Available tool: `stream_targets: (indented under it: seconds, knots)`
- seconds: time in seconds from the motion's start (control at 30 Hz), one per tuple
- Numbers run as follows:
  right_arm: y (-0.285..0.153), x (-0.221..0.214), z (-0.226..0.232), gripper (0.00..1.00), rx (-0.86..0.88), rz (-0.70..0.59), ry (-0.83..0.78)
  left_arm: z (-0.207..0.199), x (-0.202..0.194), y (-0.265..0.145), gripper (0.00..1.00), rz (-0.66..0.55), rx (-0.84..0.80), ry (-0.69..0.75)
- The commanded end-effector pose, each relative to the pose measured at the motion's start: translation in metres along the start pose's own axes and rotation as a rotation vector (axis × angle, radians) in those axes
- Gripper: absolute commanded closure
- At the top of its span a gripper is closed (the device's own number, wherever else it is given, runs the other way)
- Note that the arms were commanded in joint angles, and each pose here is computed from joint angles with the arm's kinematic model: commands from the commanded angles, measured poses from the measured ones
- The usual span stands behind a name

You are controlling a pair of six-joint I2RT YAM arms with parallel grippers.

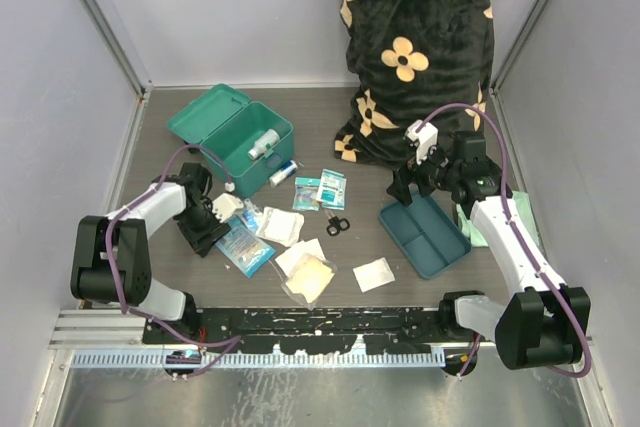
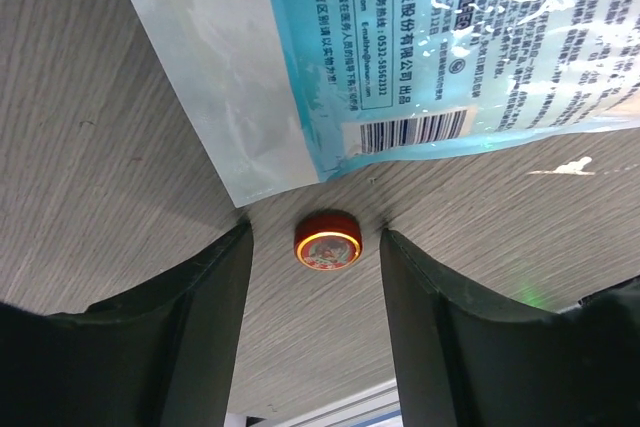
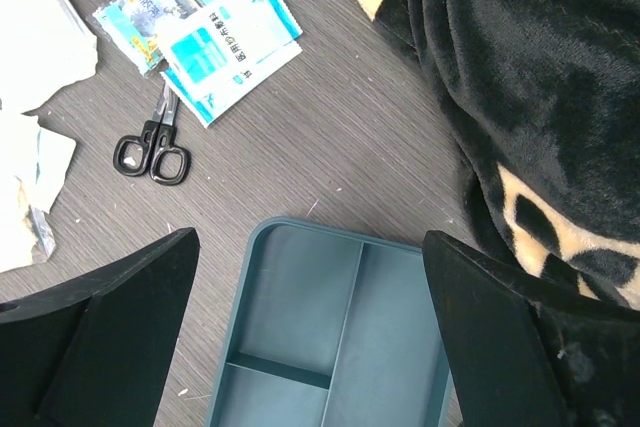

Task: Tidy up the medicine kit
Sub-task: Pick up the medical item at the center of the board.

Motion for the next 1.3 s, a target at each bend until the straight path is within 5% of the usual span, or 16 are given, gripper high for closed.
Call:
stream_targets:
  seconds: [0.0,0.57,1.27]
  knots:
    - [-0.005,0.010,0.000,0.00,-0.003,-0.055,-0.042,0.003,-0.002,0.009,0.45,-0.008,0.020,0.011]
    - [-0.005,0.009,0.000,0.00,0.000,-0.055,-0.044,-0.005,-0.005,-0.007,0.73,-0.089,0.074,-0.056]
    - [-0.003,0.007,-0.001,0.00,-0.004,-0.047,-0.045,-0.020,0.027,-0.106,0.78,-0.323,0.016,-0.137]
Point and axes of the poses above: each gripper's point midway between its finger pads, its own y axis out along the fingers, its own z axis along the line the jaws close on, x = y × z, the point moved 9 cm from there along -y, back along the fingers, and after that the axes turned 6 degrees about -y, right-handed, at the moved point
